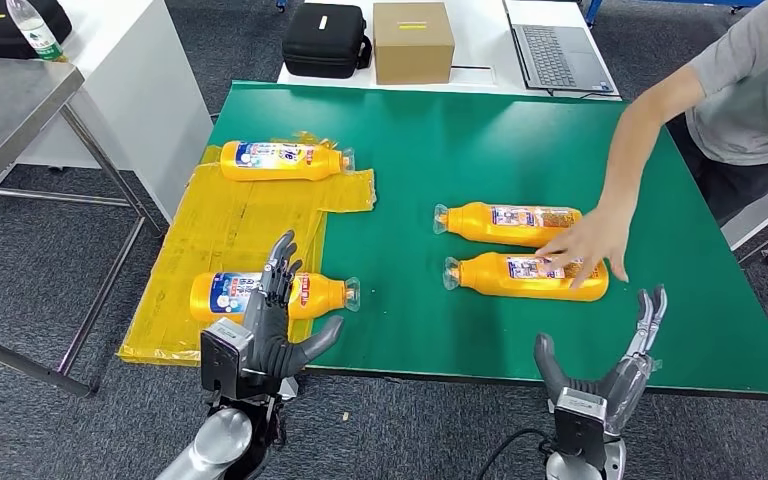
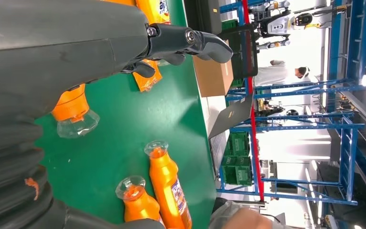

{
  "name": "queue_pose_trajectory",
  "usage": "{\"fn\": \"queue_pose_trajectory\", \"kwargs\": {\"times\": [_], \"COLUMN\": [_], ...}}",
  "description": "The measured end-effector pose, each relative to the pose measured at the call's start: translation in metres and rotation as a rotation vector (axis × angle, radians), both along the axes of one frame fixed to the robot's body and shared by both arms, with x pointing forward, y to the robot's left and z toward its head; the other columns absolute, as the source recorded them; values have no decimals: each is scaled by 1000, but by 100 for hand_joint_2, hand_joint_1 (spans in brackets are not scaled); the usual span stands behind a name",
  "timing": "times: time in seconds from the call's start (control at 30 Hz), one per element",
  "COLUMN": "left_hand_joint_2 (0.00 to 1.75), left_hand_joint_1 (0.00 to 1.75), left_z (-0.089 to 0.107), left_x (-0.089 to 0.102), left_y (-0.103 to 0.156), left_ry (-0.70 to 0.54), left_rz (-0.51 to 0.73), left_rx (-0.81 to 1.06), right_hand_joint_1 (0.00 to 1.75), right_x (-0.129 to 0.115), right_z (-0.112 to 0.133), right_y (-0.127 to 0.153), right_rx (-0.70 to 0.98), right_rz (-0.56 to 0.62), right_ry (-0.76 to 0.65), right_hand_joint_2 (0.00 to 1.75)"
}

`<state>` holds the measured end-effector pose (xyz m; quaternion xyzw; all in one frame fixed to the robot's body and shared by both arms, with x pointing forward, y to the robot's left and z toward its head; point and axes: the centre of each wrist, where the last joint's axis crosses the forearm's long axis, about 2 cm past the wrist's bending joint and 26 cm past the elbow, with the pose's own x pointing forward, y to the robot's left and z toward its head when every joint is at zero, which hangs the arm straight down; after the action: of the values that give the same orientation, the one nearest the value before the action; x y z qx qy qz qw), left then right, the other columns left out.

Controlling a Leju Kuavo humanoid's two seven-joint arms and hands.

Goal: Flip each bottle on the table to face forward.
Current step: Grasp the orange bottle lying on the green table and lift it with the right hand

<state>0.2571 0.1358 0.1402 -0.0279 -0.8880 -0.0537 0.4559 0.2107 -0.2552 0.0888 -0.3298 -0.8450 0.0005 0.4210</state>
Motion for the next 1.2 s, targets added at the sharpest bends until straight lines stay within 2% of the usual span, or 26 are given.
{"fn": "queue_pose_trajectory", "kwargs": {"times": [0.37,0.6,0.93,1.07,1.2], "left_hand_joint_2": [175,175,175,175,175], "left_hand_joint_1": [0,0,0,0,0], "left_z": [0,0,0,0,-1], "left_x": [0,0,0,0,0], "left_y": [-1,-1,-1,-1,-1], "left_ry": [1,-12,-15,-12,-6], "left_rz": [-12,4,4,3,0], "left_rx": [2,-1,-5,-8,-18], "right_hand_joint_1": [0,0,0,0,0], "right_x": [-3,-10,-11,-10,-9], "right_z": [-3,-8,-10,-8,1], "right_y": [-3,-2,-5,-4,-8], "right_rx": [44,-6,-132,-248,-473], "right_rz": [11,36,45,41,43], "right_ry": [20,63,49,31,-5], "right_hand_joint_2": [0,0,0,175,175]}}
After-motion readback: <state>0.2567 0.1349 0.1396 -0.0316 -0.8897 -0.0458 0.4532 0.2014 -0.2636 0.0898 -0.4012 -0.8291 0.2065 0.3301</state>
